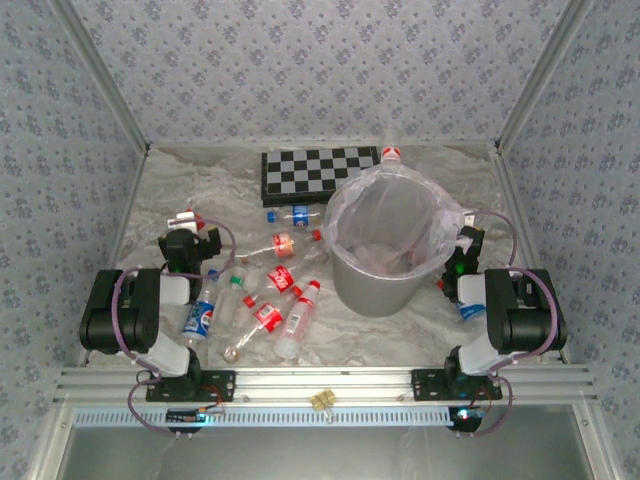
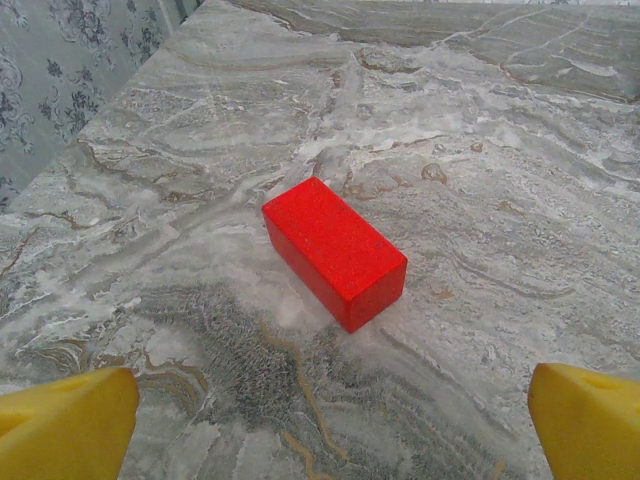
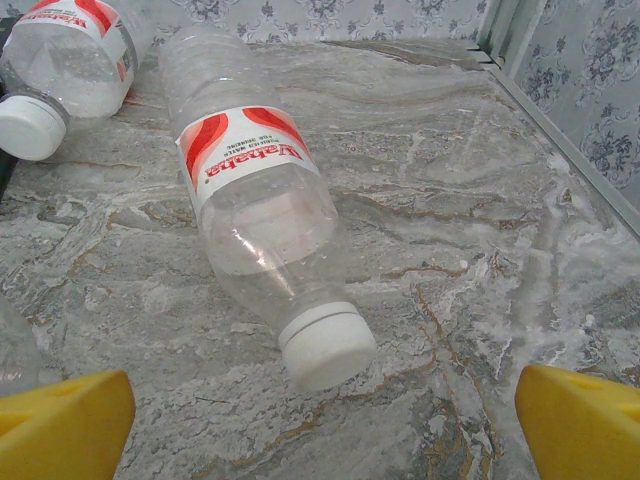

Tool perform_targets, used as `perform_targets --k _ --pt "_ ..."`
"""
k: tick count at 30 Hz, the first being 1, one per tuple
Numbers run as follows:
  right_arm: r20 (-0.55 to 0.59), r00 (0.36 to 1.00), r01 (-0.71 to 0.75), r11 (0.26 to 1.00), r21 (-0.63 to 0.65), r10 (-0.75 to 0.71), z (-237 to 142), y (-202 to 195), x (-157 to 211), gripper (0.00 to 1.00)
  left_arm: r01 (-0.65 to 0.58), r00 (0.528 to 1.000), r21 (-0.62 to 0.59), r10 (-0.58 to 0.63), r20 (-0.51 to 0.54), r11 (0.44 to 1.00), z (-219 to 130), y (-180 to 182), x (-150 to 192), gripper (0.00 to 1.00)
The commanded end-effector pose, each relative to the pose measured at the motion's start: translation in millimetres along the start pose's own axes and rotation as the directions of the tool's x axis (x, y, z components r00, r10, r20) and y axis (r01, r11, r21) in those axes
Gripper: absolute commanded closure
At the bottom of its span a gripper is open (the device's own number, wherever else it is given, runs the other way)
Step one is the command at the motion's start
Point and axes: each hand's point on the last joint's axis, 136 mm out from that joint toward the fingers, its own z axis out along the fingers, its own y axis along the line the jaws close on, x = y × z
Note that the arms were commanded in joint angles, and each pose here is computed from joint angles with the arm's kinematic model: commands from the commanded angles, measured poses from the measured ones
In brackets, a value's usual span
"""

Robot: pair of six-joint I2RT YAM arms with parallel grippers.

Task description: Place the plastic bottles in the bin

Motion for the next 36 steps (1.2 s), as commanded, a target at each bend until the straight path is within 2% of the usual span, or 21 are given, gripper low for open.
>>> perform_targets --k 1,8,10,12,16,19,22,24,27,30,32,36 --pt "-0.014 1.0 0.01 1.0 -0.005 -0.01 1 1 2 0.0 0.006 0.999 0.014 -0.006 0.047 1.0 2 -3 -17 0.0" --pt "-0.015 1.0 0.009 1.0 -0.007 -0.009 1 1 2 0.0 0.009 0.999 0.006 -0.009 0.044 1.0 1 -2 -22 0.0" --pt "-0.011 1.0 0.006 1.0 0.0 -0.006 -1 0 -4 0.0 0.021 1.0 -0.06 -0.021 0.01 0.998 -3 9 -34 0.0" --pt "-0.104 0.994 -0.021 1.0 0.022 0.024 -8 -7 -17 0.0 0.056 0.998 -0.148 -0.055 0.012 0.987 -15 25 -54 0.0" --pt "-0.249 0.96 -0.113 0.99 0.08 0.13 -37 -32 -38 0.0 0.205 0.977 -0.2 -0.213 -0.021 0.958 -52 37 -84 0.0" --pt "-0.373 0.908 -0.154 0.98 0.129 0.192 -69 -41 -38 0.0 0.32 0.942 -0.099 -0.328 -0.073 0.942 -82 21 -106 0.02" --pt "-0.531 0.79 -0.23 0.951 0.204 0.306 -108 -44 -21 0.0 0.405 0.911 0.067 -0.396 -0.114 0.912 -114 -7 -133 0.06" --pt "-0.576 0.727 -0.281 0.927 0.247 0.374 -123 -48 -14 0.0 0.413 0.91 0.186 -0.392 -0.136 0.892 -140 -31 -154 0.1" --pt "-0.592 0.685 -0.329 0.905 0.268 0.425 -130 -52 -8 0.0 0.388 0.921 0.373 -0.344 -0.181 0.843 -176 -74 -182 0.13" --pt "-0.567 0.693 -0.343 0.895 0.285 0.446 -120 -62 -7 0.0 0.343 0.939 0.559 -0.258 -0.228 0.755 -210 -128 -198 0.15" --pt "-0.563 0.689 -0.398 0.887 0.233 0.457 -103 -55 -10 0.01 0.312 0.948 0.657 -0.184 -0.259 0.686 -230 -165 -198 0.16" --pt "-0.572 0.712 -0.415 0.901 0.124 0.407 -51 -52 -27 0.02 0.251 0.96 0.767 -0.047 -0.277 0.59 -258 -225 -190 0.17"
